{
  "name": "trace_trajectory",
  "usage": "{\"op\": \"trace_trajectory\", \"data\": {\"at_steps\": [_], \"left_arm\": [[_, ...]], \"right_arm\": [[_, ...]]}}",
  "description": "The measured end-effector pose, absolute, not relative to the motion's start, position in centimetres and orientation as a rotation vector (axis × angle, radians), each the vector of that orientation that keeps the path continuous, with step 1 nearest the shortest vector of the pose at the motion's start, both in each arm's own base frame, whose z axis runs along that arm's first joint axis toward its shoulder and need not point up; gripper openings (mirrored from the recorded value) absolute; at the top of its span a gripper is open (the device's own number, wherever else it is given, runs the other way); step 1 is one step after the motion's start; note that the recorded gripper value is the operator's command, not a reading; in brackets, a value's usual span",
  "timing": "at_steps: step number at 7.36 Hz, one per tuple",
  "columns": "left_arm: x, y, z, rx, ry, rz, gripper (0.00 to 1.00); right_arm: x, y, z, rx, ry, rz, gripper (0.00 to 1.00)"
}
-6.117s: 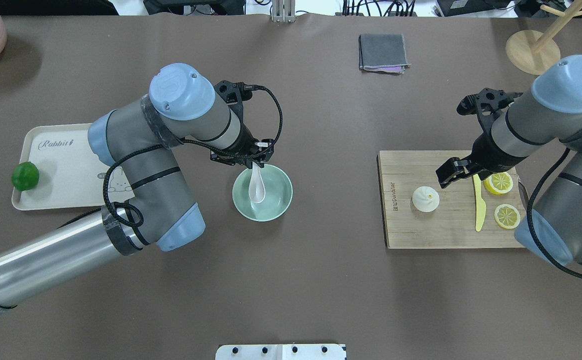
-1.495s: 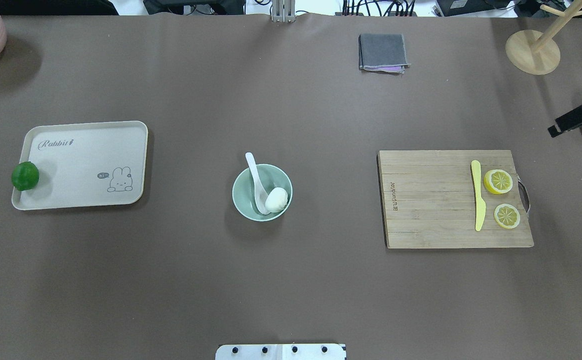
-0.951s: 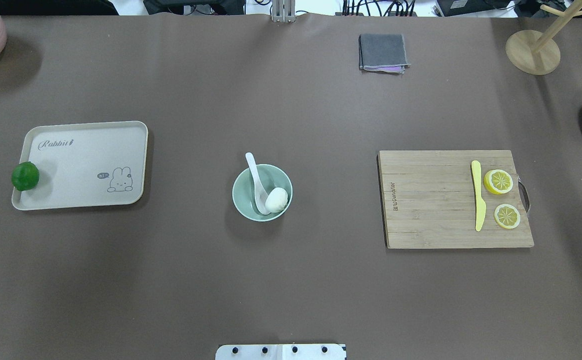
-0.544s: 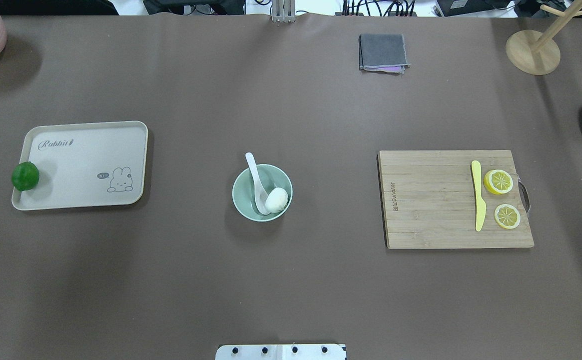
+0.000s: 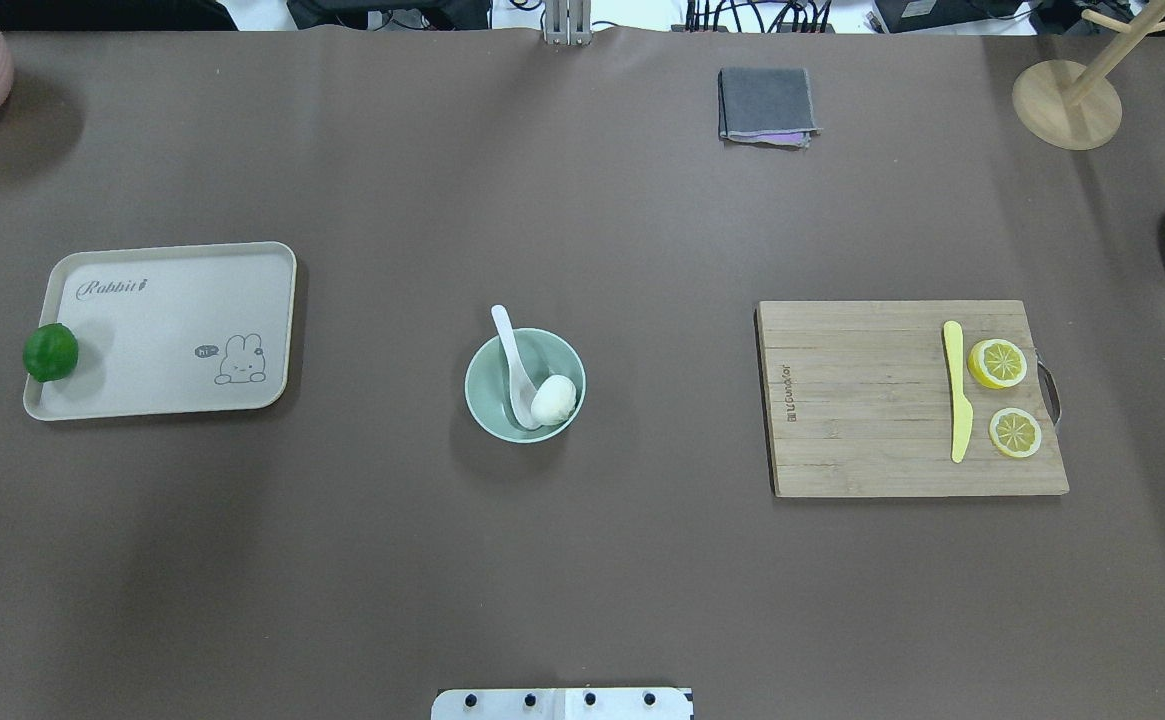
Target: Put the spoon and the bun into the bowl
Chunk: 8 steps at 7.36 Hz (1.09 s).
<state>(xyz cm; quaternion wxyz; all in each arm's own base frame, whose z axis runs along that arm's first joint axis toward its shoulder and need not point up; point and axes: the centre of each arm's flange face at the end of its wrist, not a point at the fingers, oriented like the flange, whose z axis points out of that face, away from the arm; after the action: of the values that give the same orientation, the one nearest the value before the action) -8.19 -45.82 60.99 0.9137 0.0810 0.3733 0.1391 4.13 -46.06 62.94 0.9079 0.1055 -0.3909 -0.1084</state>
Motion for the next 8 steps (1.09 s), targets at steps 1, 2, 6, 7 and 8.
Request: {"op": "trace_trajectory", "data": {"at_steps": [1,2,6,7,8], "left_arm": [[-8.2,-45.8,61.0,0.168,0.77,0.285,0.99],[-8.3,-45.9,61.0,0.168,0.77,0.285,0.99],[-8.4,-45.9,60.6,0.179,0.766,0.287,0.99],[-8.4,-45.9,60.8,0.177,0.764,0.289,0.99],[-8.4,-45.9,61.1,0.172,0.764,0.288,0.99]], "right_arm": [[4.3,-45.3,63.4,0.208,-0.811,-0.216,1.0],[4.5,-44.9,63.8,0.202,-0.809,-0.208,1.0],[4.7,-44.9,63.5,0.201,-0.809,-0.192,1.0],[4.8,-44.8,63.0,0.211,-0.81,-0.192,1.0],[5.1,-45.0,62.7,0.221,-0.798,-0.191,1.0]]}}
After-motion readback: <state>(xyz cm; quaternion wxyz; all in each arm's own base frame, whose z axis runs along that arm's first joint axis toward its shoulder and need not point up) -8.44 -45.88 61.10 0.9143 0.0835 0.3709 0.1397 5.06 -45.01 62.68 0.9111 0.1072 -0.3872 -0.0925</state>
